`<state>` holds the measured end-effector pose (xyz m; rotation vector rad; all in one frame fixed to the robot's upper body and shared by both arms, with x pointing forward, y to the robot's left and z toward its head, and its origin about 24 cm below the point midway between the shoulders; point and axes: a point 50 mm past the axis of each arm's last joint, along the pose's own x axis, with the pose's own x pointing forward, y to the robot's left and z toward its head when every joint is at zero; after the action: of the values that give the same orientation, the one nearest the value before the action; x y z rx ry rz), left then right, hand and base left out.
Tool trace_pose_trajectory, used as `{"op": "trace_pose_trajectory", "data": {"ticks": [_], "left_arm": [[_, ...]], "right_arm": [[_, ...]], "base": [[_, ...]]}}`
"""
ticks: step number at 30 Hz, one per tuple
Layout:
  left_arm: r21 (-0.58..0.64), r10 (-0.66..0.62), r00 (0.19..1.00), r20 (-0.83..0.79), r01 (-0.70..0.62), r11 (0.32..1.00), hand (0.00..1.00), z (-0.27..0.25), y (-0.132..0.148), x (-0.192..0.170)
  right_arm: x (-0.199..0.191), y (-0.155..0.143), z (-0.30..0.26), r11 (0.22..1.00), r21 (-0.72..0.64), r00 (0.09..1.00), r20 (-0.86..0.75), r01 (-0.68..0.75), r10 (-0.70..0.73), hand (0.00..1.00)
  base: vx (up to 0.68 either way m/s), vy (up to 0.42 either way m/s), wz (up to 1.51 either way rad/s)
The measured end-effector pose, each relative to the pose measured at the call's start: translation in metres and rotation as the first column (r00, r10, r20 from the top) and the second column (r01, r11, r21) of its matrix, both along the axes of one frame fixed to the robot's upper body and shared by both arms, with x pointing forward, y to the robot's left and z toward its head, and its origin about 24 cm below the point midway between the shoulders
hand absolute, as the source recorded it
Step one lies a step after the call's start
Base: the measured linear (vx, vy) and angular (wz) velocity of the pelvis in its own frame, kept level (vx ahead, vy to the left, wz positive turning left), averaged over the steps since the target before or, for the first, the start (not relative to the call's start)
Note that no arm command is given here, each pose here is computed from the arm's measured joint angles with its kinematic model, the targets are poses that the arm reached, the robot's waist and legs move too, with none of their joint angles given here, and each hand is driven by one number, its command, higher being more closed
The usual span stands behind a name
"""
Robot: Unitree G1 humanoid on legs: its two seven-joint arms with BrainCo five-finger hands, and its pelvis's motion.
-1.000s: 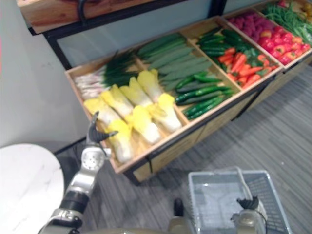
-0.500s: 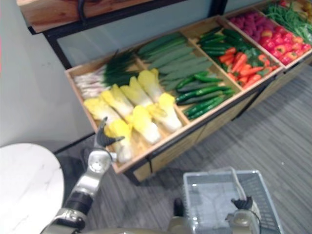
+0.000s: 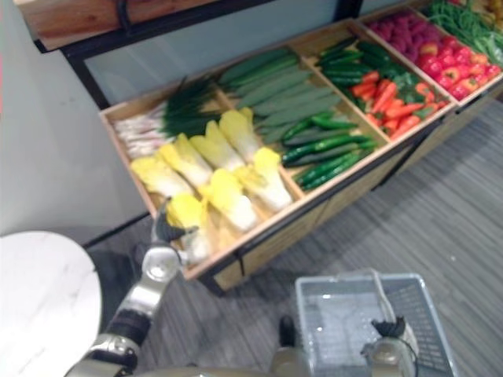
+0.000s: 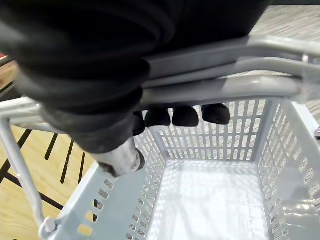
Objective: Pick vegetable in the basket
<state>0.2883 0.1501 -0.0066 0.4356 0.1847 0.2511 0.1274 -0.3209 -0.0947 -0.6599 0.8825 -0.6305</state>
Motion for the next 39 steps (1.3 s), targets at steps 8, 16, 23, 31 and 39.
{"op": "trace_pose_trajectory", "data": {"ticks": [8, 16, 23, 31, 39], "left_arm": [[-0.006, -0.006, 0.999, 0.036, 0.006, 1.000, 0.00, 0.005, -0.009, 0.007], [-0.020, -0.036, 0.998, 0.058, 0.037, 0.999, 1.00, 0.011, -0.017, 0.011], [-0.001, -0.046, 0.995, 0.086, 0.046, 0.999, 1.00, 0.017, -0.014, 0.016], [0.015, -0.048, 0.993, 0.109, 0.047, 0.999, 1.00, 0.023, -0.010, 0.020], [0.016, -0.056, 0.994, 0.092, 0.055, 0.998, 1.00, 0.020, -0.011, 0.020]], "right_arm": [[0.002, 0.001, 0.001, 1.000, -0.002, 1.000, 0.008, -0.001, 0.001, 1.00], [0.004, 0.004, 0.000, 1.000, -0.002, 1.000, 0.006, -0.021, 0.021, 1.00], [0.008, 0.007, 0.000, 0.999, -0.002, 0.999, 0.010, -0.036, 0.036, 1.00], [0.012, 0.007, 0.002, 0.999, -0.020, 0.999, 0.029, -0.029, 0.030, 1.00], [0.009, 0.008, -0.001, 1.000, -0.014, 1.000, 0.011, -0.023, 0.023, 1.00]], "base": [[0.01, -0.005, -0.01], [0.00, -0.003, -0.01], [0.02, -0.020, -0.09], [0.00, -0.002, 0.00], [0.00, -0.002, 0.01]]}}
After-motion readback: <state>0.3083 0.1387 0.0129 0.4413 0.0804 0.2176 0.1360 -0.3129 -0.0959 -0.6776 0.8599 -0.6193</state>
